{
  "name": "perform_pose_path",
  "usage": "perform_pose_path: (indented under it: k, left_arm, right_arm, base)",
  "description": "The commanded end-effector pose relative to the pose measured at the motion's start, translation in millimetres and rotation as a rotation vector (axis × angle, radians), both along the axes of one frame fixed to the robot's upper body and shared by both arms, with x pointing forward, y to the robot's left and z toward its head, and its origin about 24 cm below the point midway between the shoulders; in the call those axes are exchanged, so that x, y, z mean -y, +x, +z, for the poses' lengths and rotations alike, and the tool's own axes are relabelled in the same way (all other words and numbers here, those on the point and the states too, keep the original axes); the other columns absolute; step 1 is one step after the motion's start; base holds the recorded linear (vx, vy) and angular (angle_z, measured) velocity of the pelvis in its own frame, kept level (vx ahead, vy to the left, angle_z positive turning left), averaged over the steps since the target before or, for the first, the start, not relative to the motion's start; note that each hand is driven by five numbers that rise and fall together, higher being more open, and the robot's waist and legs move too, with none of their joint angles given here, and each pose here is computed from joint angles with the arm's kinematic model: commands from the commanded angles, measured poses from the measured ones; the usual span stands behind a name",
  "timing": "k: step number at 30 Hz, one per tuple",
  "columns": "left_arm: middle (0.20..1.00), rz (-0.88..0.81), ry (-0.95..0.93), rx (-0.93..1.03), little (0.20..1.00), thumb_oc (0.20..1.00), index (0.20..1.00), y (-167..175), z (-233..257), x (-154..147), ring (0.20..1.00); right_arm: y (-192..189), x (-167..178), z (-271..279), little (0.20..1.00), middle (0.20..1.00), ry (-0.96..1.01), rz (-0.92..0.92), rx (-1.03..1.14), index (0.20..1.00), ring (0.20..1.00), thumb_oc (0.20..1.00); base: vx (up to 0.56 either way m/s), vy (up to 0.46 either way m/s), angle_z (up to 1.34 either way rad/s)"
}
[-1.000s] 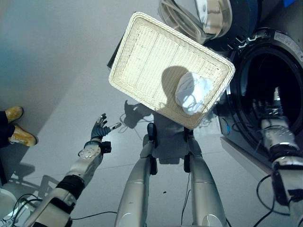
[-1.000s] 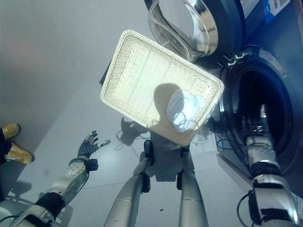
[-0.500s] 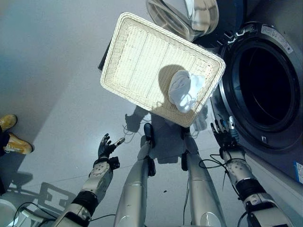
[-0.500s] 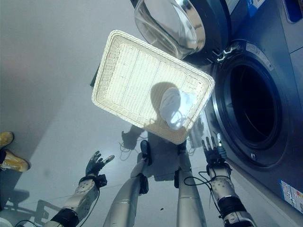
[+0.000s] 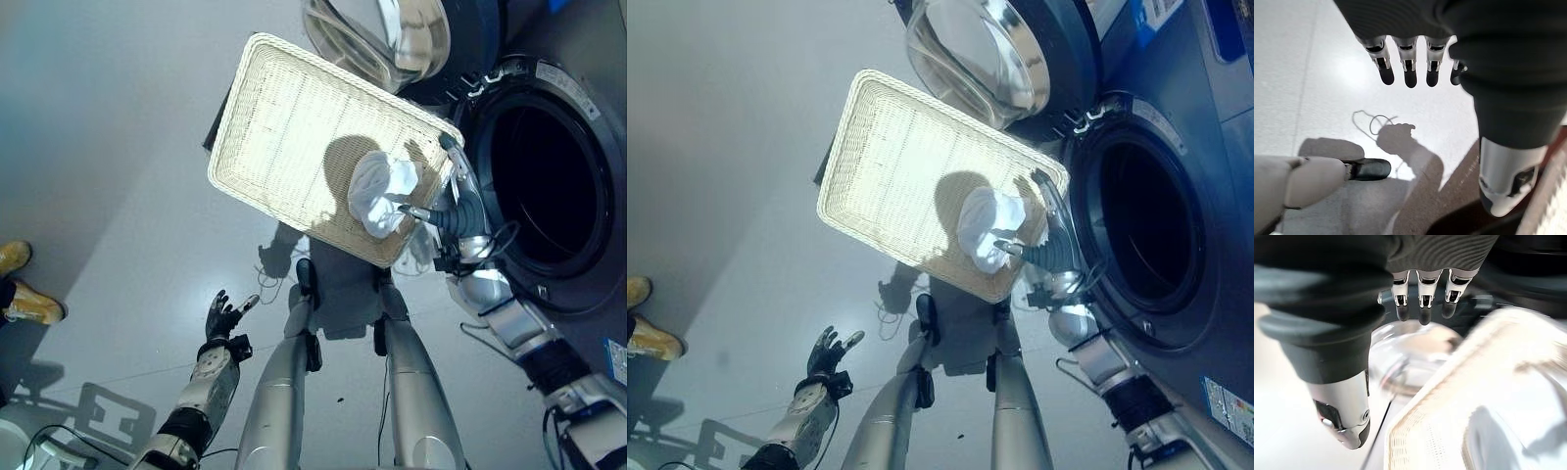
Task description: Put the clothes into the washing machine.
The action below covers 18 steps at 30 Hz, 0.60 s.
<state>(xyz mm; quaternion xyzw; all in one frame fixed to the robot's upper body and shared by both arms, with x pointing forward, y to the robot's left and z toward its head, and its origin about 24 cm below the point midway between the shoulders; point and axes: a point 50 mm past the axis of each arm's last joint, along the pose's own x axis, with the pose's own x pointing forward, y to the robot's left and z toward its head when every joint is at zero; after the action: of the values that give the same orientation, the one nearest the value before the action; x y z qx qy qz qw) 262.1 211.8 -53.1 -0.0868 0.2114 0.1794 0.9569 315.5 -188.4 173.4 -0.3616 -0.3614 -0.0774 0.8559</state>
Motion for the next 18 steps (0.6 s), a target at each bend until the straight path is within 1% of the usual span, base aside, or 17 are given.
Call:
perform_pose_path:
  k: [1,4,7,11,13,15,16,17,18]
  left_arm:
    - [1.000,-0.012,0.063,-0.025,1.000,1.000,1.000,-9,-4,-19,1.000]
    - [1.000,-0.027,0.067,-0.035,1.000,1.000,1.000,-6,-4,-19,1.000]
    - [1.000,-0.048,0.072,-0.039,1.000,1.000,1.000,-1,-2,-17,1.000]
    - [1.000,-0.065,0.079,-0.039,1.000,1.000,1.000,2,-1,-16,1.000]
    - [1.000,-0.087,0.096,-0.034,1.000,1.000,1.000,9,4,-16,1.000]
    - [1.000,-0.096,0.107,-0.034,1.000,1.000,1.000,12,7,-16,1.000]
    - [1.000,-0.106,0.118,-0.034,1.000,1.000,1.000,15,9,-17,1.000]
    - [1.000,-0.119,0.128,-0.031,1.000,1.000,1.000,19,13,-18,1.000]
    - [1.000,-0.122,0.130,-0.031,1.000,1.000,1.000,20,14,-18,1.000]
  right_arm:
    - [1,0,4,1.000,1.000,-0.093,-0.068,0.025,1.000,1.000,1.000]
    - [8,2,7,1.000,1.000,-0.204,-0.126,0.014,1.000,1.000,1.000]
    - [19,5,2,1.000,1.000,-0.310,-0.187,-0.047,1.000,1.000,1.000]
    - [29,9,-5,1.000,1.000,-0.375,-0.235,-0.122,1.000,1.000,1.000]
    - [46,20,-15,1.000,1.000,-0.453,-0.311,-0.299,1.000,1.000,1.000]
    - [52,25,-17,1.000,1.000,-0.464,-0.330,-0.375,1.000,1.000,1.000]
    - [58,31,-24,1.000,1.000,-0.505,-0.369,-0.487,1.000,1.000,1.000]
    - [63,38,-30,1.000,1.000,-0.498,-0.410,-0.579,1.000,1.000,1.000]
    - [65,41,-32,1.000,1.000,-0.496,-0.423,-0.610,1.000,1.000,1.000]
  base:
    - [0.00,0.010,0.19]
    - [0.01,0.019,0.22]
    - [0.01,0.002,0.22]
    - [0.01,-0.013,0.16]
    - [0.02,-0.052,0.08]
    - [0.02,-0.056,0.11]
    - [0.03,-0.089,0.20]
    - [0.03,-0.078,0.21]
    - [0.04,-0.093,0.25]
